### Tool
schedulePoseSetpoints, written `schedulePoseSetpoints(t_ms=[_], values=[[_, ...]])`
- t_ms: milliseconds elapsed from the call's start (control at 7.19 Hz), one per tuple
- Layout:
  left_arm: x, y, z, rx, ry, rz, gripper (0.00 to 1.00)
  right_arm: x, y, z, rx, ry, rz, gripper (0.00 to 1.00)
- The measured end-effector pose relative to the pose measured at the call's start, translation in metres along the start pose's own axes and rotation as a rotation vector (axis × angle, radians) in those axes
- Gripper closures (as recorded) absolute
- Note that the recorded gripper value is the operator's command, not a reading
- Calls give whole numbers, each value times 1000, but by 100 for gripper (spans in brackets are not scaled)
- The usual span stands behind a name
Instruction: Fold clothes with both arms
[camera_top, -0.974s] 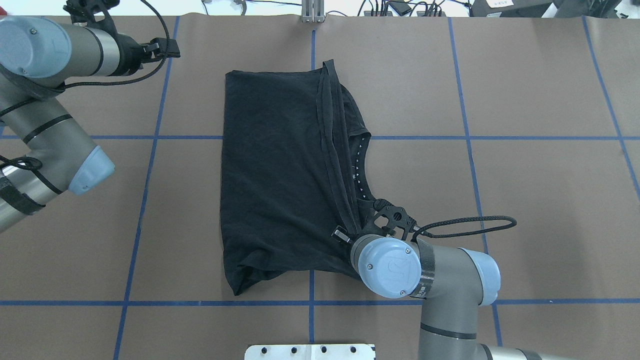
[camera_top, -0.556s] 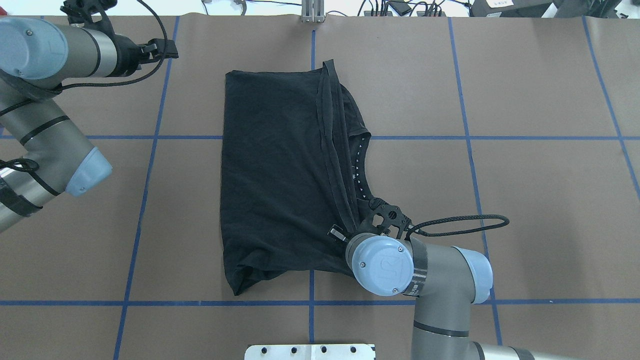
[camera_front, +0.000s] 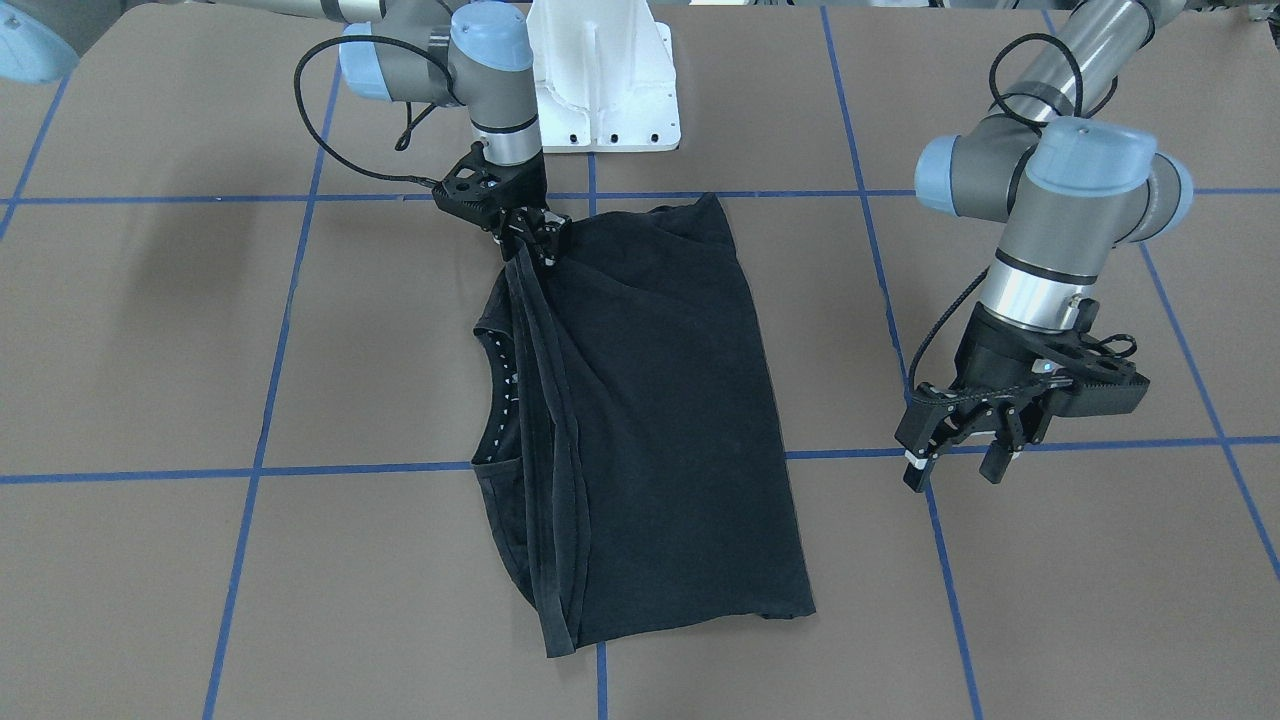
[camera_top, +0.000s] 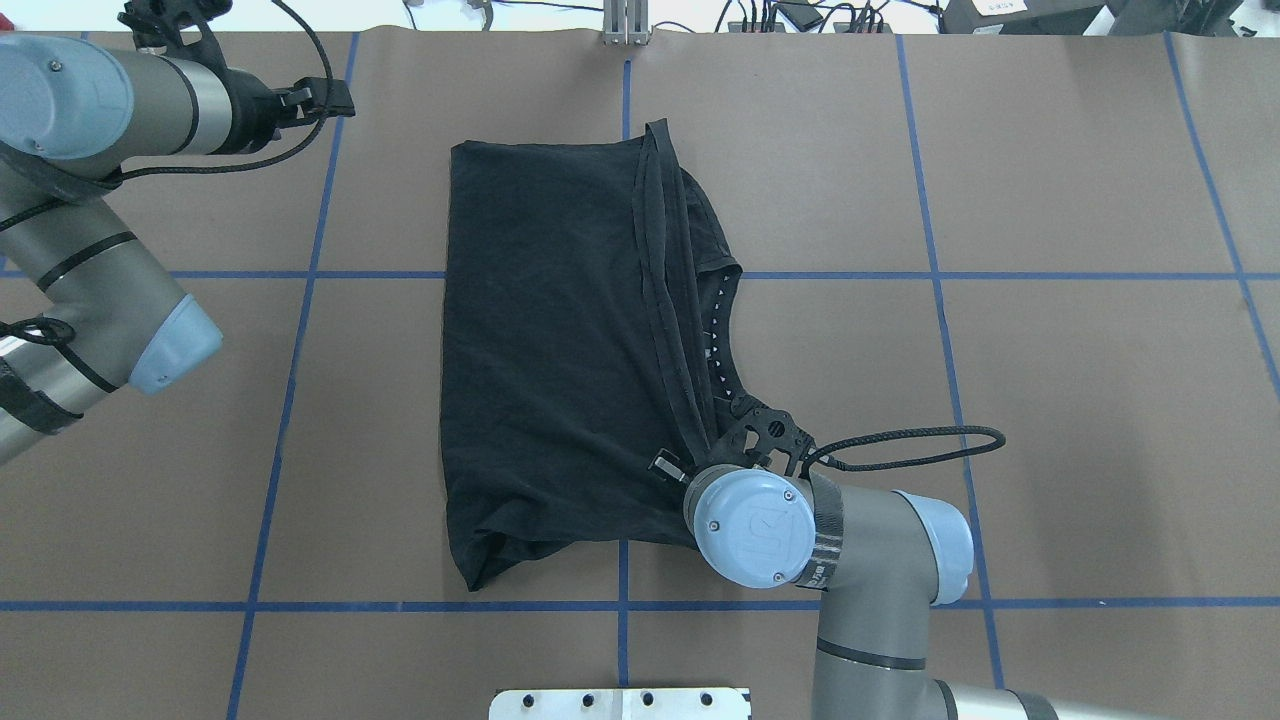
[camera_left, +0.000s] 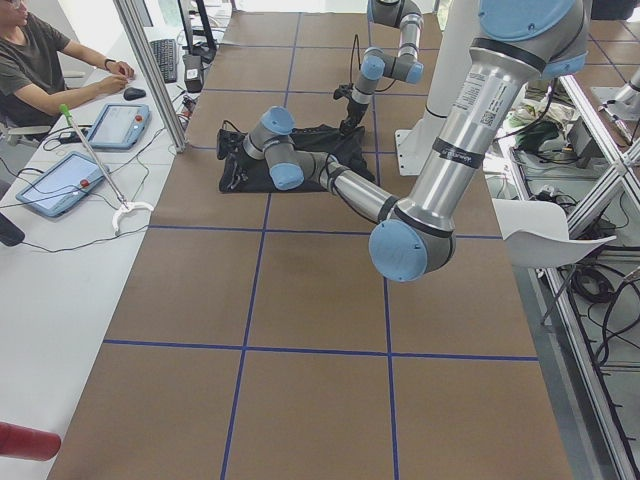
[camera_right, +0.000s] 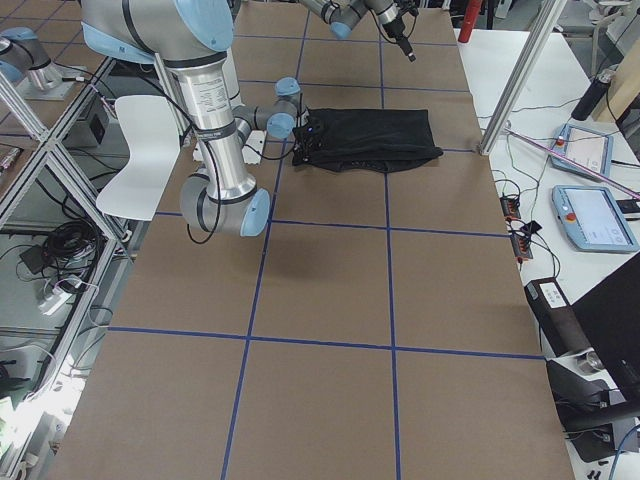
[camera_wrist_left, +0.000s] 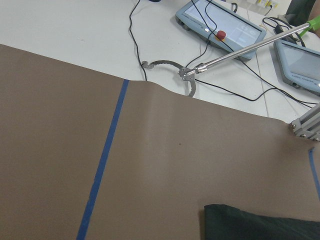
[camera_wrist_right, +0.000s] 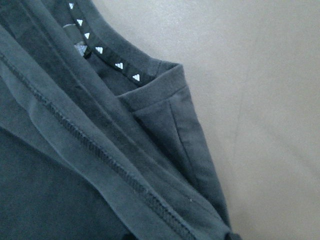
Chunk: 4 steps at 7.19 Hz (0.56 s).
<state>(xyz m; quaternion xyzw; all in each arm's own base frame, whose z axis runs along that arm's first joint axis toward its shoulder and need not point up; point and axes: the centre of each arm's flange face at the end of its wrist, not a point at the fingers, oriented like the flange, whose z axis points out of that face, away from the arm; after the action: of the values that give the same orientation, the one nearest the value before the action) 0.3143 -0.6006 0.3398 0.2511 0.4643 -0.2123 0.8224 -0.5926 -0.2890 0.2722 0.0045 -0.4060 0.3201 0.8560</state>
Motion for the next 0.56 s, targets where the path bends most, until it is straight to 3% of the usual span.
schedulePoseSetpoints(t_ms=[556], values=[[4, 0, -5, -5, -7, -2, 1, -2, -3, -6, -8, 0, -23, 100]])
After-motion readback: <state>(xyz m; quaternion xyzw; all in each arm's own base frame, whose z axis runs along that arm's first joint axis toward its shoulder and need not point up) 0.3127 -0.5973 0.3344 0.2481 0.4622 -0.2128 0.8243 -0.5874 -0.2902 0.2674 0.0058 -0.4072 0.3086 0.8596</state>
